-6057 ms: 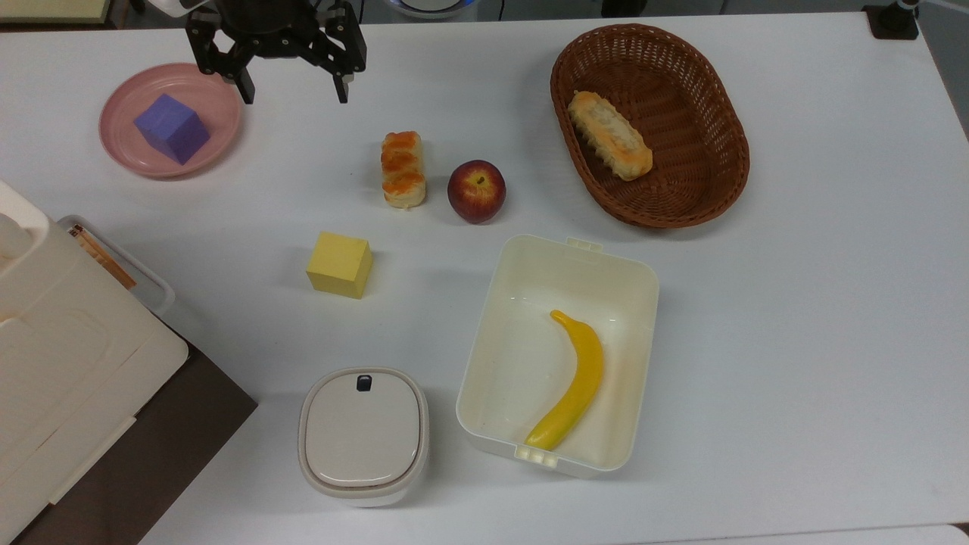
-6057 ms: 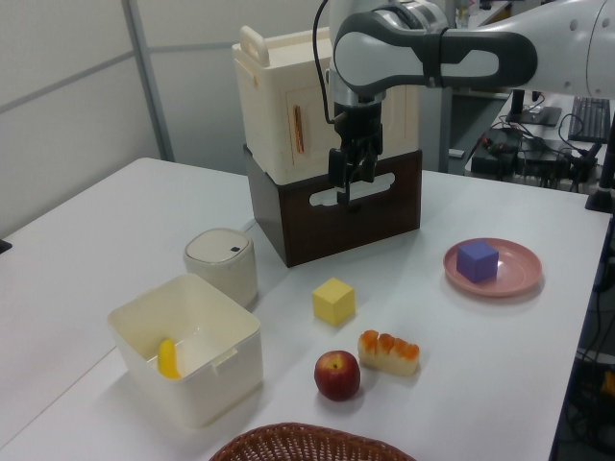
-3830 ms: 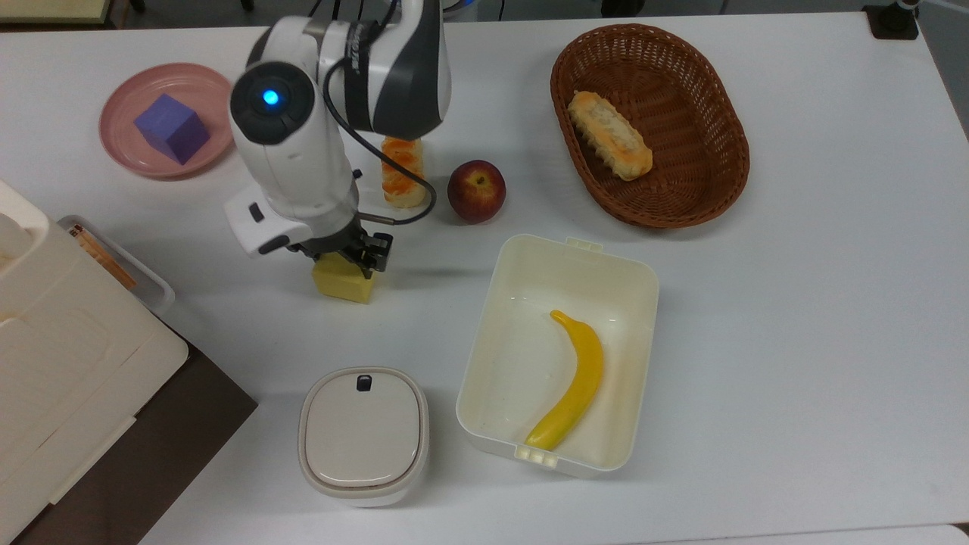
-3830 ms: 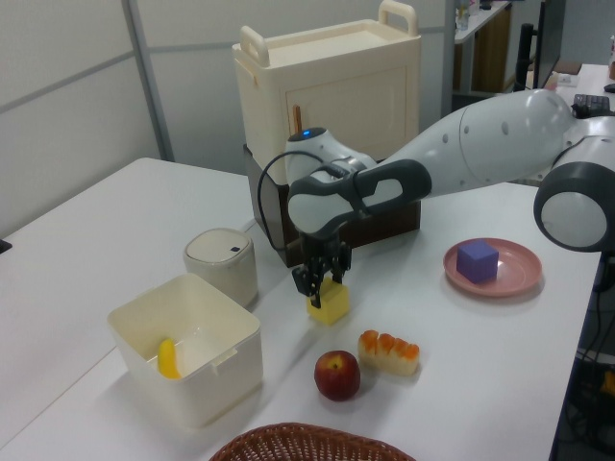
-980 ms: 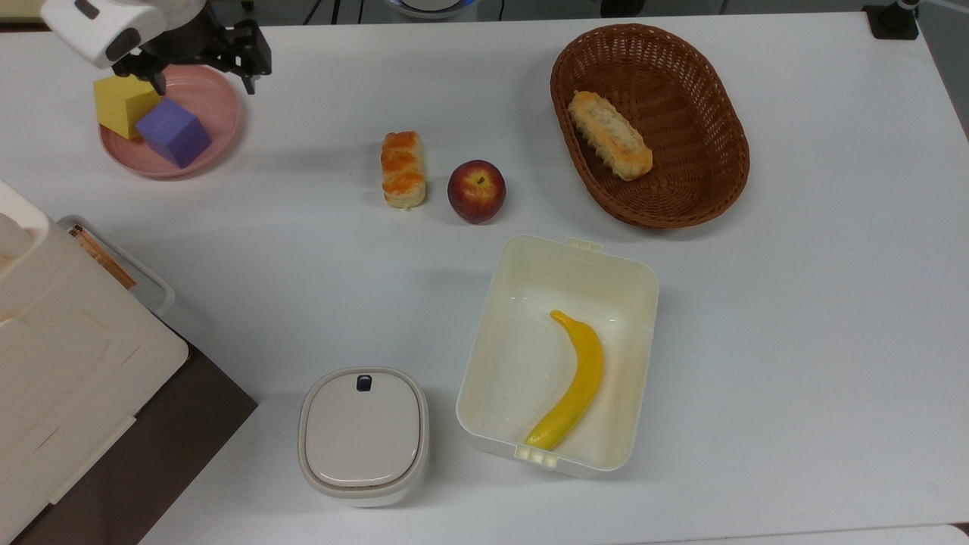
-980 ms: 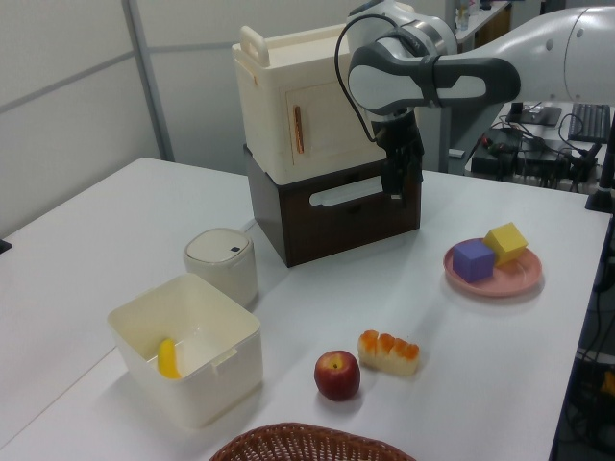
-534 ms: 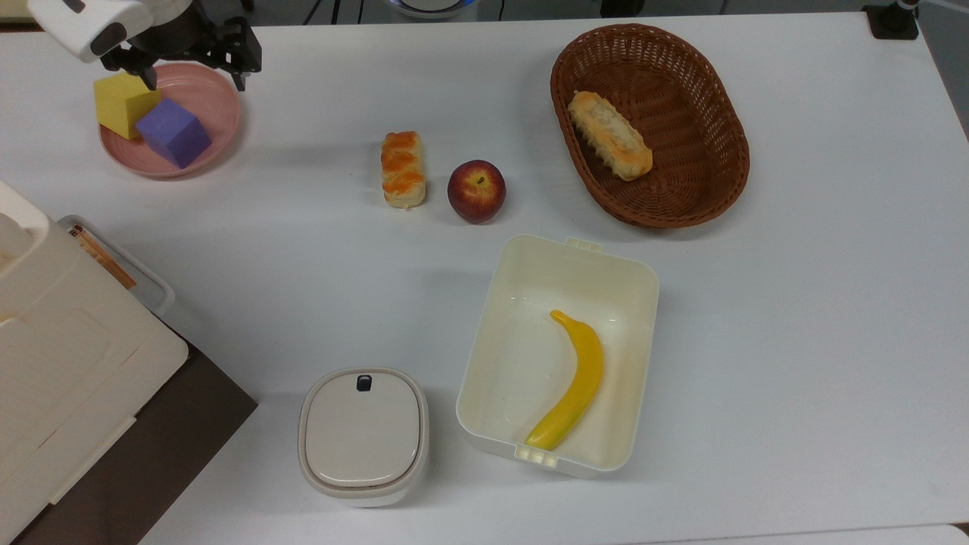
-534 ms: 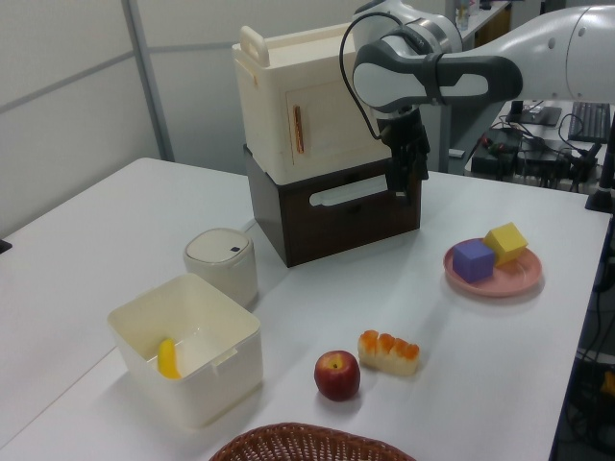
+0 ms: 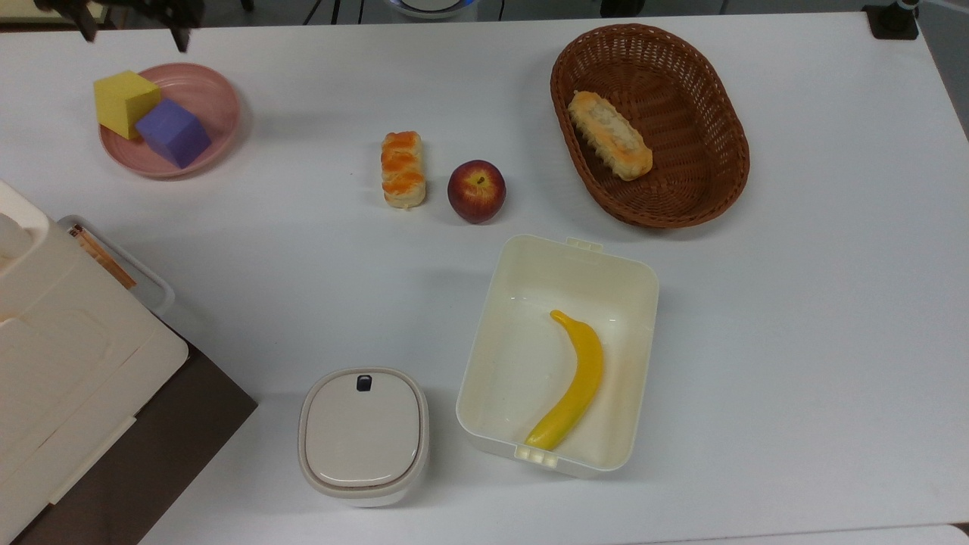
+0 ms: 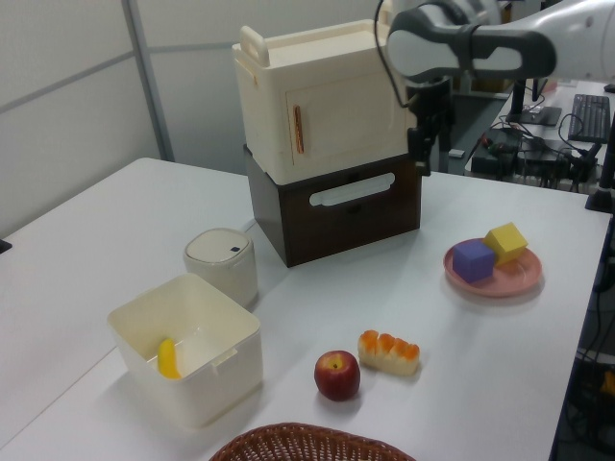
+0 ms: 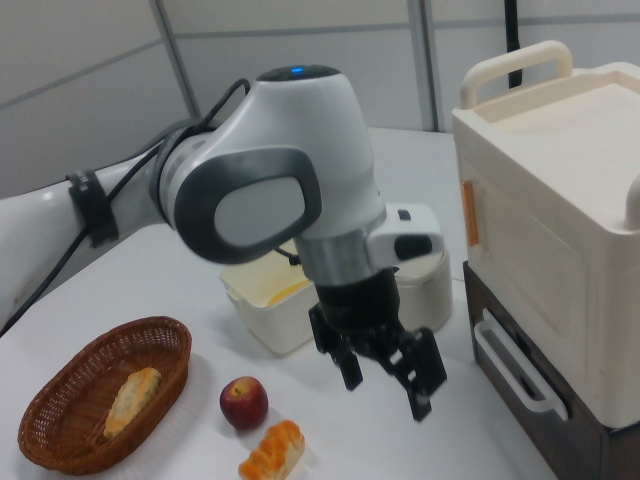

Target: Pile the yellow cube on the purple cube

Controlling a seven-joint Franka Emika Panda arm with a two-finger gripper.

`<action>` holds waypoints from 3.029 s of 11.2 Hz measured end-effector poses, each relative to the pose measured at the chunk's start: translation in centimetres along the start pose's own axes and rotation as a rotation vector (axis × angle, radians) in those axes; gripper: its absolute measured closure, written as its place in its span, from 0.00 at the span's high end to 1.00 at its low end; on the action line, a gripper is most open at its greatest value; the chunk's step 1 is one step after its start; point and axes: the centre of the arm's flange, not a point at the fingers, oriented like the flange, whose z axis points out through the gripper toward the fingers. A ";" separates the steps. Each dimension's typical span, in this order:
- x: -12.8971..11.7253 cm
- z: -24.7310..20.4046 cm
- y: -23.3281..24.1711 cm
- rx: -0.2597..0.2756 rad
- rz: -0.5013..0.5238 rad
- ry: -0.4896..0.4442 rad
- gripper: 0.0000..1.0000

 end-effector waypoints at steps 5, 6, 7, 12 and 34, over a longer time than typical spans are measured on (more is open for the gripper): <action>-6.0 5.0 7.2 0.023 0.145 -0.007 1.00; -7.5 7.0 9.2 0.034 0.188 -0.030 1.00; -8.3 8.3 10.3 0.037 0.213 -0.041 1.00; -7.7 17.4 14.2 0.053 0.305 -0.099 1.00; -3.8 17.0 13.8 0.164 0.345 -0.158 0.53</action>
